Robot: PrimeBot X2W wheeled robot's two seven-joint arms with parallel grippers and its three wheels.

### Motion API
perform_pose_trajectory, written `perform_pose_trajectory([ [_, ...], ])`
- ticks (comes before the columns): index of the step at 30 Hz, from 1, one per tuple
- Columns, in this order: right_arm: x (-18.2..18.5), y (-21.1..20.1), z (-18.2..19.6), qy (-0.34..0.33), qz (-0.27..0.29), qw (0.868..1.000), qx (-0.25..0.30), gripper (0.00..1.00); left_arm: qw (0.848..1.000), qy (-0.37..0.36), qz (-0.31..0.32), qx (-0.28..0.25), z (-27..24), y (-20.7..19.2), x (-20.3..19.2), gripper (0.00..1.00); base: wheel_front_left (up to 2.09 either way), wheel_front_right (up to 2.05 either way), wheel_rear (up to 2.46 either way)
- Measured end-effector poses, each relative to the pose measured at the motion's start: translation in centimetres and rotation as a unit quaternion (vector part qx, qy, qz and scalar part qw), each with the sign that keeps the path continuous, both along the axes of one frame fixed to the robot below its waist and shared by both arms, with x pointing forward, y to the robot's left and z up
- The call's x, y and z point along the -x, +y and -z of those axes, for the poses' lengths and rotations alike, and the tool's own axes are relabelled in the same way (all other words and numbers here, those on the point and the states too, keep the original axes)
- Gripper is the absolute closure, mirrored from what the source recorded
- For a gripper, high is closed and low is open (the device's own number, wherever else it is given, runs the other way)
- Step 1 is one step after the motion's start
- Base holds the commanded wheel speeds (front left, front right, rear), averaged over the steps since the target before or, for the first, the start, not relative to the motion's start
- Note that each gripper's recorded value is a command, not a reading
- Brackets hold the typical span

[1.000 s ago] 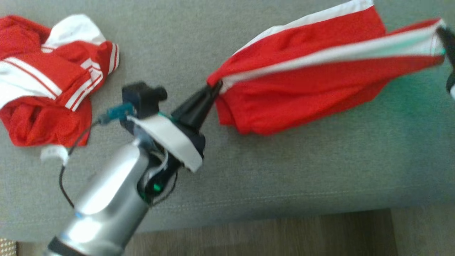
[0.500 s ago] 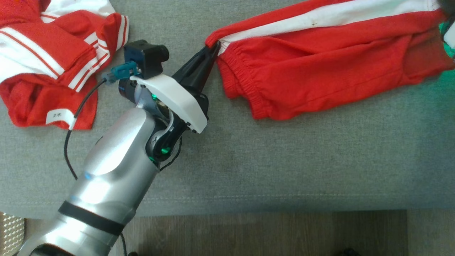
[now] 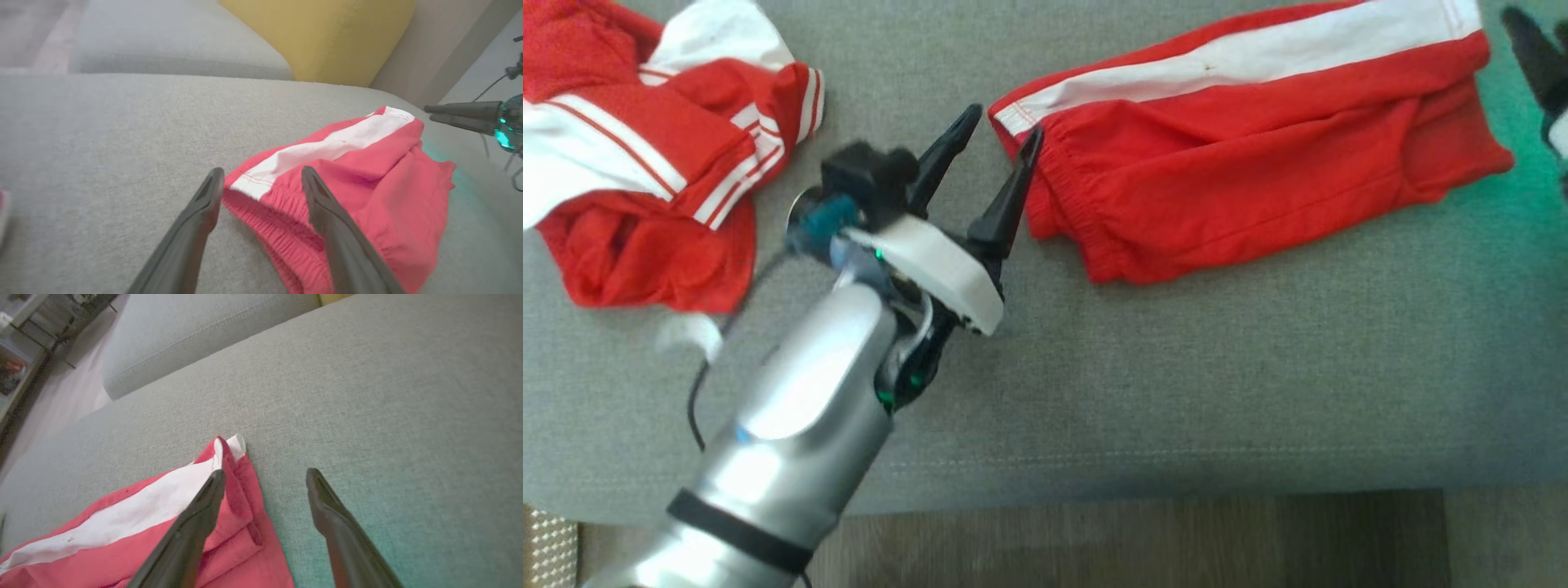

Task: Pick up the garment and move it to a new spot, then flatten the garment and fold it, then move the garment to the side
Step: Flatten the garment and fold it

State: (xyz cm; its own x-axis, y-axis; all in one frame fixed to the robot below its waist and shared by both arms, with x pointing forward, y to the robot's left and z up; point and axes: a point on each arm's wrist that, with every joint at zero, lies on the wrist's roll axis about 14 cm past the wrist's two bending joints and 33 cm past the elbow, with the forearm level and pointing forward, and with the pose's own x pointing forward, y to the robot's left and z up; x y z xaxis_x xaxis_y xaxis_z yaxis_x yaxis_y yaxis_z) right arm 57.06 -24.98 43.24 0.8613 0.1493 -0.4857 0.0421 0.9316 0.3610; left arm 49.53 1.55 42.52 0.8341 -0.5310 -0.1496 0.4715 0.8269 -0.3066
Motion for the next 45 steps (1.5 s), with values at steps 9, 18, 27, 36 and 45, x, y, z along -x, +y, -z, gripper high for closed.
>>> perform_pose_trajectory([
  [9, 1.3, 0.6, 2.0, -0.009, 0.043, 0.998, -0.045, 0.0, 0.992, -0.079, -0.078, -0.06, -2.8, 2.2, 3.3, 0.0, 0.0, 0.0, 0.0],
  [18, 2.4, 2.0, 5.0, 0.05, 0.041, 0.997, -0.041, 0.0, 0.983, -0.087, -0.148, -0.067, -4.3, 5.2, 8.2, 0.0, 0.0, 0.0, 0.0],
  [27, 4.5, 3.5, 4.7, 0.067, 0.019, 0.996, -0.049, 1.0, 0.973, -0.116, -0.185, -0.077, -6.4, 7.2, 9.6, 0.0, 0.0, 0.0, 0.0],
  [36, 6.1, -4.5, 0.0, -0.01, 0.078, 0.996, 0.034, 1.0, 0.976, -0.126, -0.164, -0.073, -6.7, 5.9, 10.4, 0.0, 0.0, 0.0, 0.0],
  [45, 5.4, -5.7, -5.3, -0.079, 0.047, 0.99, 0.11, 1.0, 0.981, -0.137, -0.124, -0.063, -7.1, 3.6, 10.2, 0.0, 0.0, 0.0, 0.0],
])
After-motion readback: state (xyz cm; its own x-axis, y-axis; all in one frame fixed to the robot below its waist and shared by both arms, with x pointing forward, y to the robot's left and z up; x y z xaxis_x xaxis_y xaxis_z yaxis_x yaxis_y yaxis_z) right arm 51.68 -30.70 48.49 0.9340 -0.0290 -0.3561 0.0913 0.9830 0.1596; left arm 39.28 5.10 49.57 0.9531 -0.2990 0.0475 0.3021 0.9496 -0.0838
